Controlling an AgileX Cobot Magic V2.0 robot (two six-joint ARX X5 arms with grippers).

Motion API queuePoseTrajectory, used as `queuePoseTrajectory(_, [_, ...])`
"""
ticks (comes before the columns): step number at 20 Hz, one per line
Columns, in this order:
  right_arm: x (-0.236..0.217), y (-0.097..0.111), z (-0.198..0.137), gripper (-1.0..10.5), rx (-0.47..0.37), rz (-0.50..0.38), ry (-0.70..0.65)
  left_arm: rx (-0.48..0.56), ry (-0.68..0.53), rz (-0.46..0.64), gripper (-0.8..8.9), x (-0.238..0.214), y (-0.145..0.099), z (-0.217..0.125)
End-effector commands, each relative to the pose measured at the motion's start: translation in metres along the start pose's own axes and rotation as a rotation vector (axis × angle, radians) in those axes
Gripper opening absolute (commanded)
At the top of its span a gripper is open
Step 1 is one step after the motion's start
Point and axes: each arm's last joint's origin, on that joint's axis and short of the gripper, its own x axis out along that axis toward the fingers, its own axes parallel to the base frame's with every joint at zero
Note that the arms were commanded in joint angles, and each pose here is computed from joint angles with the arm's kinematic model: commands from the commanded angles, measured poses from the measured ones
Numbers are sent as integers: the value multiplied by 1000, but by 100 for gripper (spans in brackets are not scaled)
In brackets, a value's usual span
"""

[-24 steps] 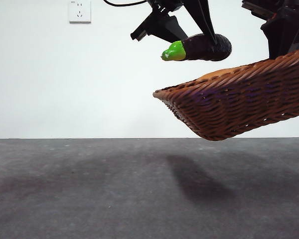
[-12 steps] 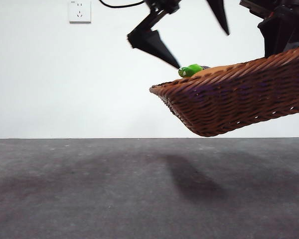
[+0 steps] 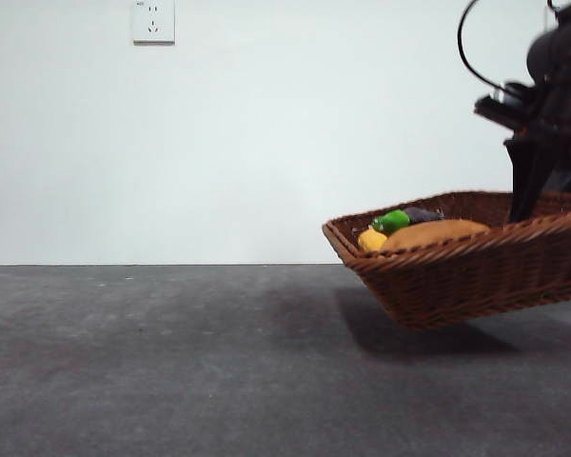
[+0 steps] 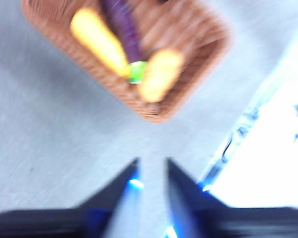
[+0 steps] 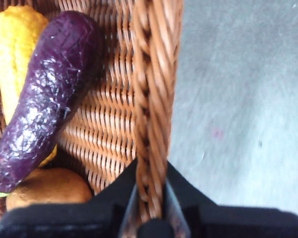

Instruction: Help me put the vegetables on the table into the basket

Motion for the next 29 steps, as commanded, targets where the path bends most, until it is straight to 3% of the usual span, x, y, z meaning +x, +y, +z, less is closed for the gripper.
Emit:
queuePoseTrajectory(1, [9, -13, 15, -16, 3, 35, 2, -7, -61, -36, -4, -25, -15, -11])
queuePoseTrajectory(8, [34, -44, 55, -16, 30, 89, 84, 52, -168, -219, -4, -81, -57, -46])
queuePoseTrajectory(14, [58, -55, 57, -15, 38, 92, 127, 67, -204, -171, -4, -90, -63, -53])
queuePoseTrajectory(15, [58, -55, 57, 39, 36, 92, 122, 76, -208, -171, -4, -92, -63, -54])
queuePoseTrajectory(18, [57, -56, 57, 437, 46, 70, 126, 76, -239, -177, -4, -102, -60, -60])
queuePoseTrajectory(19, [56, -55, 56, 479, 49, 64, 135, 75, -254, -181, -4, -108, -58, -63])
queuePoseTrajectory(24, [15, -37, 49, 477, 41, 16, 75, 63, -350, -166, -4, -137, -47, -83])
queuePoseTrajectory(29, [-96, 15, 10, 471, -38, -123, -161, 64, -388, -140, -4, -148, -35, -115])
